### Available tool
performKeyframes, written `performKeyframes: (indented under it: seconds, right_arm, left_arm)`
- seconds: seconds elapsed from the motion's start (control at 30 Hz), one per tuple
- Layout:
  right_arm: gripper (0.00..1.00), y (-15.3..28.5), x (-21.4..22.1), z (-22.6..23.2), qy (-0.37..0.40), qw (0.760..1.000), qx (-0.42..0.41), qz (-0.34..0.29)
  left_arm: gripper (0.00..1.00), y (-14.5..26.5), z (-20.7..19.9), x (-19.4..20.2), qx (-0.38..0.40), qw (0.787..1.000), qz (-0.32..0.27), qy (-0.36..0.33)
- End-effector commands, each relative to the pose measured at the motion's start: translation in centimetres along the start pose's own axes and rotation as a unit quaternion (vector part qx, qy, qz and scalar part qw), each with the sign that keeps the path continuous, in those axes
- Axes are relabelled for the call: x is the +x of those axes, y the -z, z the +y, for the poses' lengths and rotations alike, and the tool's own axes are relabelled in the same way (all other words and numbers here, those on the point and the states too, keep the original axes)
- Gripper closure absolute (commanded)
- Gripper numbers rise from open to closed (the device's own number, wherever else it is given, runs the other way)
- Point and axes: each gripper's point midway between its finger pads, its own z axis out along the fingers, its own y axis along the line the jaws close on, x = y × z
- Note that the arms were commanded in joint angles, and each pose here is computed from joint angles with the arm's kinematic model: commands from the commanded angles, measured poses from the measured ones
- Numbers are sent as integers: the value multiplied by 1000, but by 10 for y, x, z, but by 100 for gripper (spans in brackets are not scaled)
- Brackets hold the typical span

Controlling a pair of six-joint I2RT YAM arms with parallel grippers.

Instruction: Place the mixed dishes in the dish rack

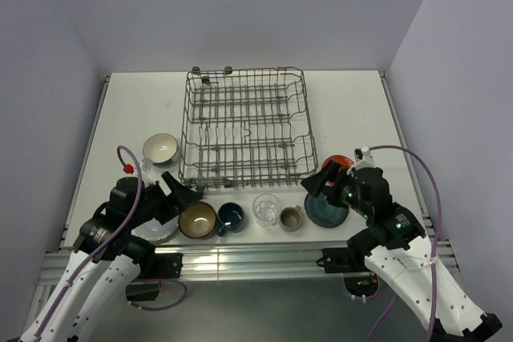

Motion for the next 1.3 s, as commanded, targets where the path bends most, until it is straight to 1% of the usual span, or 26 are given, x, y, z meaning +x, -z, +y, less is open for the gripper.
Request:
performKeyframes:
  seconds: [0.0, 0.13, 0.23, 0.4, 0.53, 0.57, 0.63, 0.67, 0.7, 0.8, 0.9, 0.97, 1.07, 1.1, 1.13, 1.27]
  right_arm:
    - [0, 4, -16, 14, 4, 1000, -18, -25]
    - [0, 6, -19, 20, 10, 999, -28, -30]
    - [0, 5, -20, 21, 13, 999, -29, -29]
    - [0, 1, -17, 14, 15, 1000, -11, -22]
    - [0, 0, -17, 11, 17, 1000, -1, -19]
    - [0, 1, -18, 13, 17, 1000, -4, -20]
    - [0, 1, -18, 14, 18, 1000, -6, -20]
    - [0, 2, -20, 15, 19, 1000, -8, -23]
    - [0, 2, -20, 15, 20, 1000, -8, -23]
    - [0, 1, -19, 17, 18, 1000, -14, -22]
    - [1, 1, -18, 21, 19, 999, -23, -16]
    - [1, 3, -20, 24, 18, 999, -23, -16]
    - [1, 6, -22, 31, 22, 999, -37, -17]
    - [1, 6, -22, 30, 22, 999, -38, -17]
    - [1, 7, -22, 29, 24, 999, -35, -17]
    - [1, 11, -24, 29, 32, 999, -31, -22]
  left_arm:
    - [14, -5, 10, 10, -5, 1000, 22, -4]
    - [24, -5, 13, 14, -8, 1000, 29, -11]
    - [26, -2, 15, 7, -28, 999, 20, -25]
    - [27, -3, 11, 0, -47, 998, 24, -39]
    - [28, -1, 18, -9, -84, 995, 11, -46]
    - [29, 3, 25, -14, -109, 993, -3, -46]
    - [28, 8, 31, -21, -134, 990, -19, -46]
    - [28, 12, 32, -29, -150, 987, -37, -47]
    - [28, 17, 40, -30, -174, 983, -39, -47]
    - [28, 23, 49, -36, -211, 975, -47, -54]
    - [29, 21, 57, -31, -227, 972, -33, -58]
    - [28, 24, 55, -30, -226, 972, -33, -51]
    - [33, 22, 56, -25, -231, 971, -11, -54]
    - [41, 22, 58, -24, -236, 969, 1, -68]
    - [42, 21, 61, -19, -251, 965, 22, -69]
    - [42, 24, 63, -21, -273, 958, 36, -82]
